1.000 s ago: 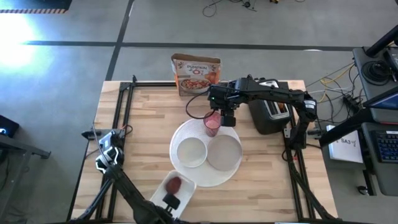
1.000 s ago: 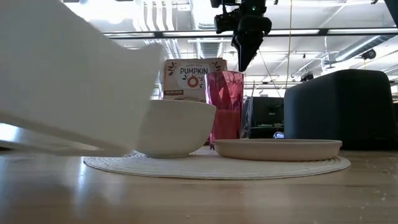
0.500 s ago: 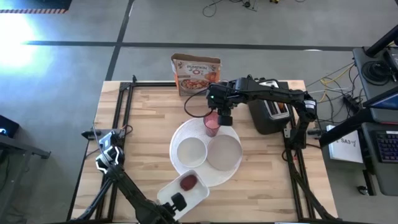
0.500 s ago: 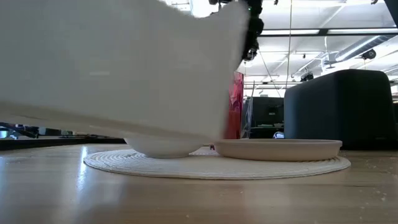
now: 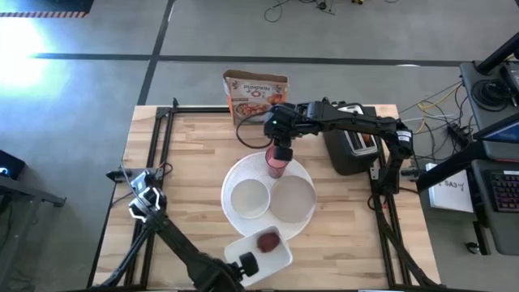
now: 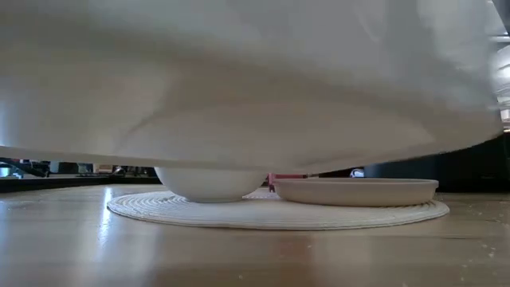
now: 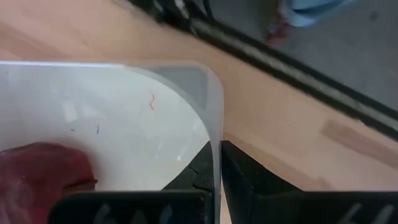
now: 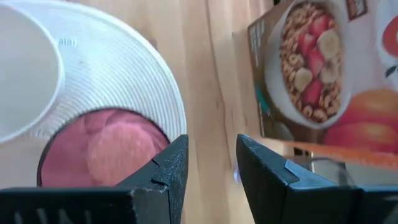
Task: Arrange a breakfast setting
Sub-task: Move the white bin to the bottom right of the table
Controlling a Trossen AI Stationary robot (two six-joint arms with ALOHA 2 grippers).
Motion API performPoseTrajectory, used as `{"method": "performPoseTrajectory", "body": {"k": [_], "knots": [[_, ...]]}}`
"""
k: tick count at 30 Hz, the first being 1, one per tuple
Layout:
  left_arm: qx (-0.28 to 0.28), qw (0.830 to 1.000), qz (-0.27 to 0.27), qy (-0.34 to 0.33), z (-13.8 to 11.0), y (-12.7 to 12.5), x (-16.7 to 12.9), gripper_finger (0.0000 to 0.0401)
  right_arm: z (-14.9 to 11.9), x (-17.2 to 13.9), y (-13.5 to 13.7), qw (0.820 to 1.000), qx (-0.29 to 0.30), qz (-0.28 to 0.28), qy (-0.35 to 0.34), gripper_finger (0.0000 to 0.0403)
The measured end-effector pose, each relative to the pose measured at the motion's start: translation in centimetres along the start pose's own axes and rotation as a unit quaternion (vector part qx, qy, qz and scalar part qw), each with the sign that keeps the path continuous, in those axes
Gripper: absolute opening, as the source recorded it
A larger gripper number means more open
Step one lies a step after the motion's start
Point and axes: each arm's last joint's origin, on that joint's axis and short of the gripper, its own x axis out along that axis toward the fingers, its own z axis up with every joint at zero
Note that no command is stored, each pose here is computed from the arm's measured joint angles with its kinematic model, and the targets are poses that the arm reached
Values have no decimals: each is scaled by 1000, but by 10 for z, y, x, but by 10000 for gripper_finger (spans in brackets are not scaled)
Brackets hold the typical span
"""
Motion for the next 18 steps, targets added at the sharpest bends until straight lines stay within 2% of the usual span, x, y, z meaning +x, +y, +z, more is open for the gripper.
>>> {"method": "performPoseTrajectory", "body": {"k": [9,18], "knots": [[26,1000,7,-10,-1,6,6,0,8,0,-2,999,7,-10,-43,127],[12,1000,8,-13,-6,-1,37,0,10,-1,-2,999,9,-12,-52,127]]}}
